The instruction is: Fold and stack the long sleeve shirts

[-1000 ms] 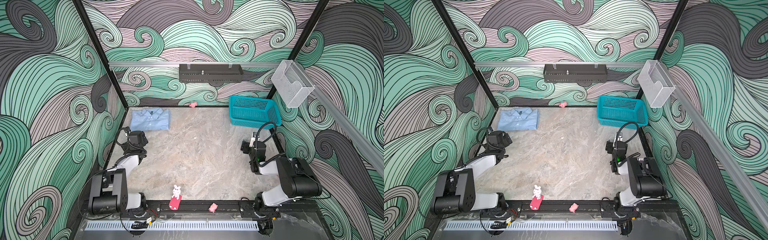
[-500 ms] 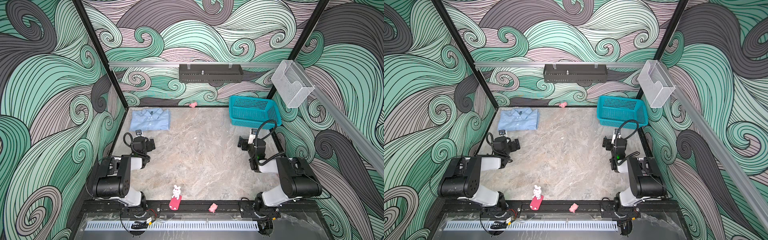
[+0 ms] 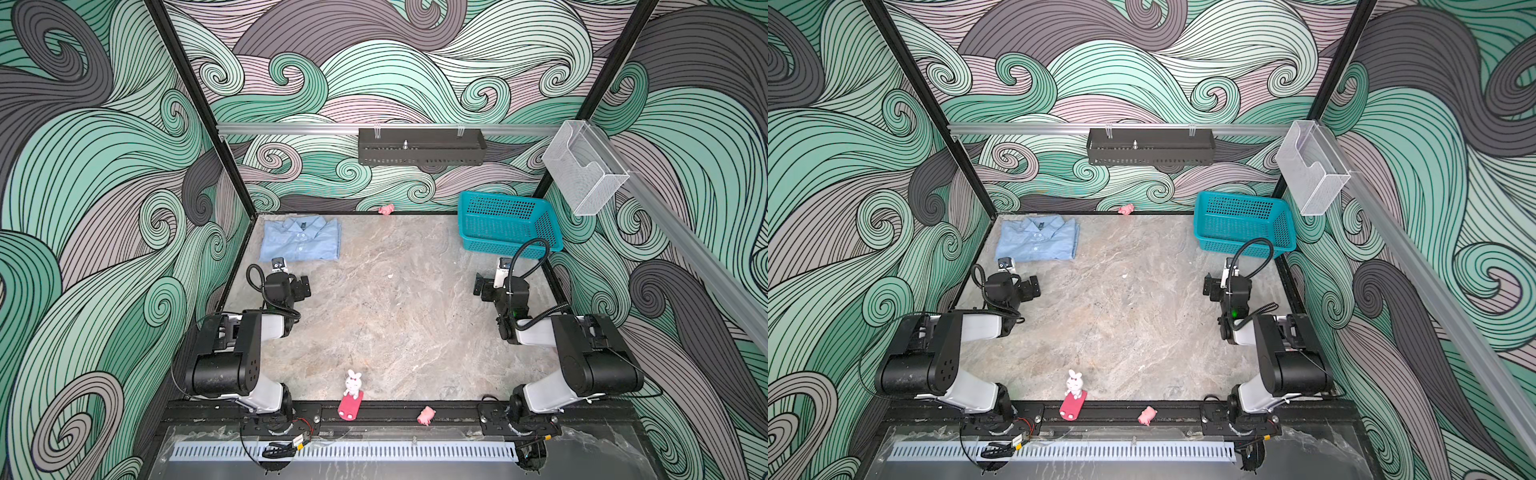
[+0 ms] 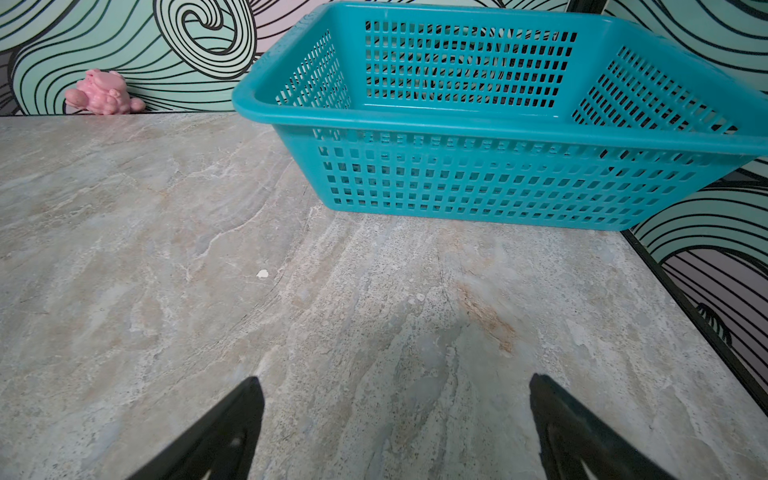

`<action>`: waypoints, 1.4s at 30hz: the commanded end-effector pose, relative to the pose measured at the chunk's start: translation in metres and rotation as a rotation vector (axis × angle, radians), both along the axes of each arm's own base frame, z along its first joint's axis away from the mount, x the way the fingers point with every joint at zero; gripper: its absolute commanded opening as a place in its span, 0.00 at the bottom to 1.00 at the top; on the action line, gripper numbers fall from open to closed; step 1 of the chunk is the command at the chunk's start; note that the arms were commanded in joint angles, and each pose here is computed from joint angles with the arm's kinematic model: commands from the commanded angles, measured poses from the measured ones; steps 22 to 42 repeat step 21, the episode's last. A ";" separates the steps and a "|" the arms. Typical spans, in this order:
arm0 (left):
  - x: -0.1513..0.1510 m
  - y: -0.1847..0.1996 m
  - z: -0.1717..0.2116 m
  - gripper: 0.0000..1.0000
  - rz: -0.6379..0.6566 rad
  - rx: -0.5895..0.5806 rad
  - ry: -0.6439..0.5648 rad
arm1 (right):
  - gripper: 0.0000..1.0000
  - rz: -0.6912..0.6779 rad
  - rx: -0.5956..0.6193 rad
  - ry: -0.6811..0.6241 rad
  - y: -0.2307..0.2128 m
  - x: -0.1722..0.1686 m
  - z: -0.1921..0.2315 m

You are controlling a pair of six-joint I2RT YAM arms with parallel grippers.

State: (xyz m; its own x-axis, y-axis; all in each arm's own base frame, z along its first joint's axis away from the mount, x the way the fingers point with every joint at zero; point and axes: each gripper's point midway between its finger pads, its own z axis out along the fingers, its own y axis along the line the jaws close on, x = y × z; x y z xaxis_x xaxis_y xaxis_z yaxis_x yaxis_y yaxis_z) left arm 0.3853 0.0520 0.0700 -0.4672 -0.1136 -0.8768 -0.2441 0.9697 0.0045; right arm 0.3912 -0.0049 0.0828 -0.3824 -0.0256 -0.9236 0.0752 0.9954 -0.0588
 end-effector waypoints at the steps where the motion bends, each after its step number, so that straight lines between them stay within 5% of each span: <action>1: 0.009 -0.003 0.014 0.99 -0.018 0.009 -0.048 | 0.99 -0.009 -0.011 -0.028 -0.001 0.006 0.010; 42: 0.009 -0.003 0.014 0.99 -0.018 0.008 -0.047 | 0.99 -0.007 -0.013 -0.031 -0.001 0.006 0.010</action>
